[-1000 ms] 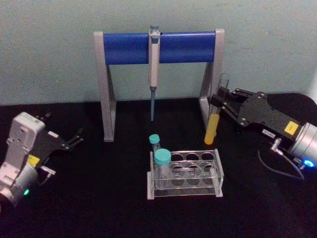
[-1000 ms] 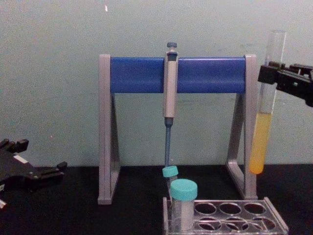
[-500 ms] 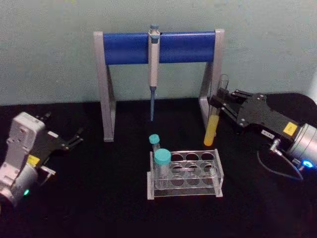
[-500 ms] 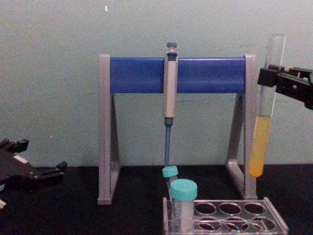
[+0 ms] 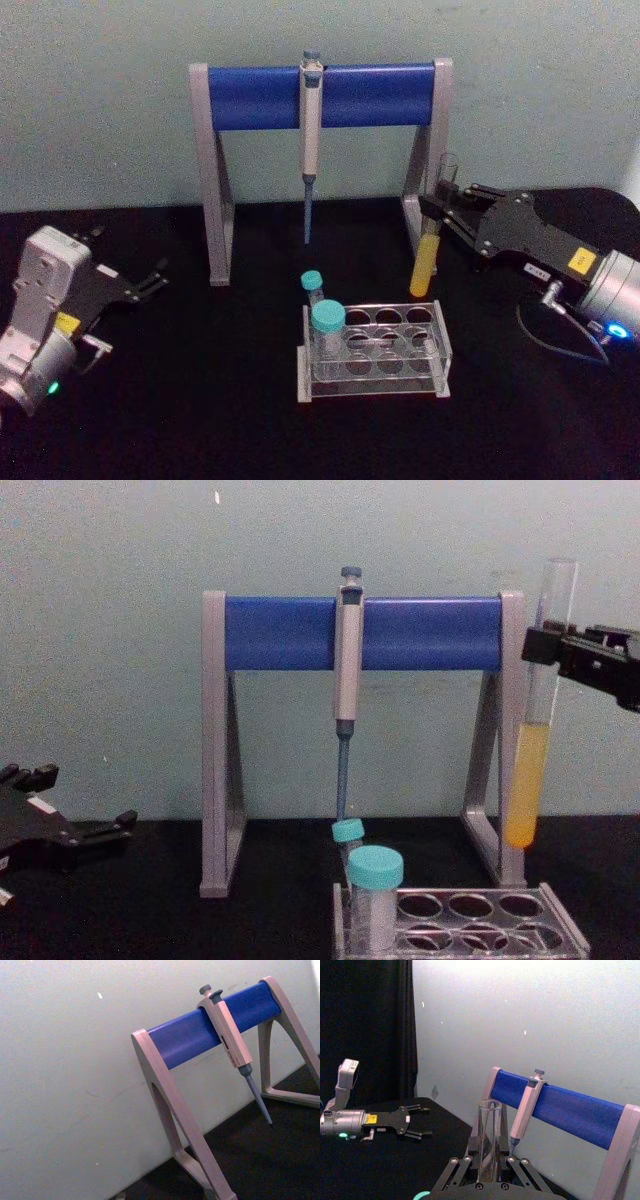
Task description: Pick up the test tube from the test tube rack, shake it, then place it back into the test tube rack.
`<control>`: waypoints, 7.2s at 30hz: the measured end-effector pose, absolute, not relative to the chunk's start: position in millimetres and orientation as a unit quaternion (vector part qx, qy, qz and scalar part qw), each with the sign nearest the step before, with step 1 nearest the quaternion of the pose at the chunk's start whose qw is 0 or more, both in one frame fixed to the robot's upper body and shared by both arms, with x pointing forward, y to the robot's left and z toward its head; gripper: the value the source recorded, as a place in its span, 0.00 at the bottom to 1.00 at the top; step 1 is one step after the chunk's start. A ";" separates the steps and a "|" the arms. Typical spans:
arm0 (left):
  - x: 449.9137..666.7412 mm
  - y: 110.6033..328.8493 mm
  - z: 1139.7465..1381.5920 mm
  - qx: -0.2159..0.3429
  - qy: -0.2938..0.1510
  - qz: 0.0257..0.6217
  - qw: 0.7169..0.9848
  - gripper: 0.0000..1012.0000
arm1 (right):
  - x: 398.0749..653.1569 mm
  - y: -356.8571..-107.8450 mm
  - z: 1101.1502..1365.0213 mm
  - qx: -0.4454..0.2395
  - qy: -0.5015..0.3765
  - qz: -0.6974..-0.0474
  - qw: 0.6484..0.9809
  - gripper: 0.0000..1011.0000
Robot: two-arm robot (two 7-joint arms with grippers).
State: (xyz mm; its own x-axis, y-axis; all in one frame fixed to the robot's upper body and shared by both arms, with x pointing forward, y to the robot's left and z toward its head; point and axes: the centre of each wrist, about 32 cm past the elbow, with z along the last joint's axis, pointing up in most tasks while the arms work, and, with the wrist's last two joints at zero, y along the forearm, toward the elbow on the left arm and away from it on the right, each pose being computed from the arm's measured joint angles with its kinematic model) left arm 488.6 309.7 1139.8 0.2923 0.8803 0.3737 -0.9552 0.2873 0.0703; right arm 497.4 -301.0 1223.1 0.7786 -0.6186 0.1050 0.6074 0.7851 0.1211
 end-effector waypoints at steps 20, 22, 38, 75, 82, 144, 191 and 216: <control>488.6 309.7 1139.8 0.141 -0.132 0.580 0.791 0.99 | 498.8 -302.9 1215.8 0.031 -0.048 -0.313 0.948 0.23; 488.6 309.7 1139.8 0.142 -0.132 0.580 0.791 0.99 | 499.1 -302.9 1214.0 0.031 -0.043 -0.310 0.949 0.23; 488.6 309.7 1139.8 0.141 -0.132 0.580 0.791 0.99 | 505.2 -295.9 1201.3 0.025 -0.013 -0.283 0.959 0.23; 488.6 309.7 1139.8 0.141 -0.132 0.580 0.791 0.99 | 498.7 -305.1 1200.1 0.000 -0.016 -0.306 0.952 0.23; 488.6 309.7 1139.8 0.142 -0.132 0.580 0.791 0.99 | 496.6 -307.0 1200.1 -0.008 -0.016 -0.312 0.950 0.23; 488.6 309.7 1139.8 0.141 -0.132 0.580 0.791 0.99 | 504.8 -307.9 1170.5 -0.054 0.027 -0.313 0.948 0.23; 488.6 309.7 1139.8 0.141 -0.132 0.580 0.791 0.99 | 504.4 -308.1 1170.2 -0.054 0.027 -0.312 0.948 0.50; 488.6 309.7 1139.8 0.141 -0.132 0.580 0.791 0.99 | 504.4 -308.0 1170.3 -0.053 0.027 -0.312 0.948 0.99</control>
State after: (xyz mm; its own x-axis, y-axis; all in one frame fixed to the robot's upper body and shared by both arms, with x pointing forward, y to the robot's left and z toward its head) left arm 488.6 309.7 1139.8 0.2923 0.8803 0.3737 -0.9552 0.2874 0.0703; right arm 504.4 -308.0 1170.3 0.8038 -0.5945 -0.0184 0.5888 0.7997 -0.1178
